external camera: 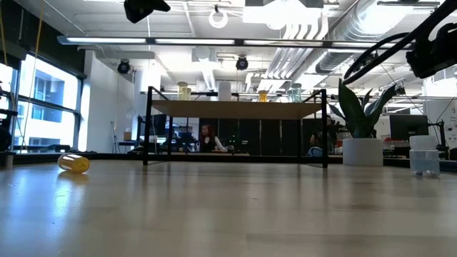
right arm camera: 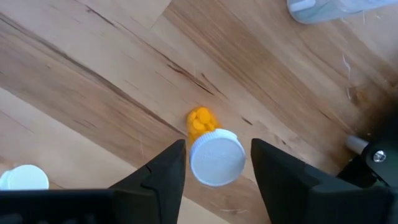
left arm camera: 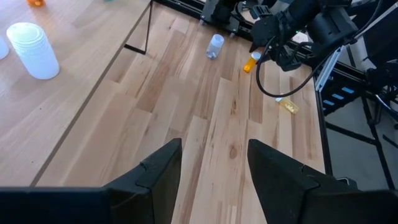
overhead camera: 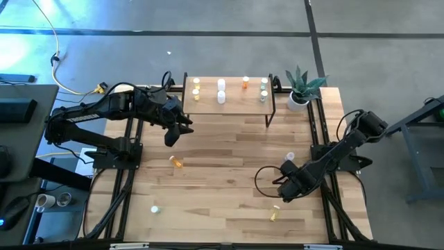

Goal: Pick and place medicine bottles onto shelf by color
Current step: Put the right orange medicine bottle on the shelf aligned with the other orange medicine bottle

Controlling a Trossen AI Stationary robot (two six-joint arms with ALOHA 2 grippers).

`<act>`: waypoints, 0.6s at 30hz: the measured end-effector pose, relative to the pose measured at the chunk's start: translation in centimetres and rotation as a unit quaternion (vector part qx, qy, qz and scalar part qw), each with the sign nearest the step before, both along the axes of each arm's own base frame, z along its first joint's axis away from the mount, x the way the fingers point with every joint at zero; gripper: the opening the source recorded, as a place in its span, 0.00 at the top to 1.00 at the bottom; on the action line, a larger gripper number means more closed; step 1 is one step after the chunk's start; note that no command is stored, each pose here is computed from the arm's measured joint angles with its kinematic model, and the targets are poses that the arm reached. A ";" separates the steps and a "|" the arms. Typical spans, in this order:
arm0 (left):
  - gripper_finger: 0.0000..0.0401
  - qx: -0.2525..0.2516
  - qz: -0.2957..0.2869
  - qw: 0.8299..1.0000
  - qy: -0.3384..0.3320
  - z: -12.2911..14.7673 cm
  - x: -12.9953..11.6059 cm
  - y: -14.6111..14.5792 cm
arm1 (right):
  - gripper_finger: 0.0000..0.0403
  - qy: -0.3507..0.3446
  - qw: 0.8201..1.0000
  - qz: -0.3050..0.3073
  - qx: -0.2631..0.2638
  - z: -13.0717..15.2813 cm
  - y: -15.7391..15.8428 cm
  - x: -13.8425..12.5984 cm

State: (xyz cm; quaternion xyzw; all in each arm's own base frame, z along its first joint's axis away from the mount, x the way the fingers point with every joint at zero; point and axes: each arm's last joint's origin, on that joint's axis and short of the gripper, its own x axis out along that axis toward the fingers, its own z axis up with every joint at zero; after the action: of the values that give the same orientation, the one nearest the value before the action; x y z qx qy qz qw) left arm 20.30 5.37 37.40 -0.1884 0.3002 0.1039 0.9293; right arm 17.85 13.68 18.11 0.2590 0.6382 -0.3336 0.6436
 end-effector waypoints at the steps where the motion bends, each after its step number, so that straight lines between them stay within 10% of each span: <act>1: 0.56 0.000 0.000 1.000 0.000 0.0 0.0 0.0 | 0.59 0.000 1.000 0.000 0.000 0.0 0.0 0.0; 18: 0.56 0.000 0.001 1.000 0.000 0.0 0.0 0.0 | 0.71 0.022 0.999 -0.002 0.041 0.2 -0.1 0.3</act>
State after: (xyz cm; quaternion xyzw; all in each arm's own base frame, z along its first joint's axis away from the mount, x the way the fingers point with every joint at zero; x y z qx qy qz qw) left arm 20.29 5.39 37.40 -0.1890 0.3001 0.1044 0.9292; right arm 18.14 13.57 18.27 0.2790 0.6650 -0.3136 0.6178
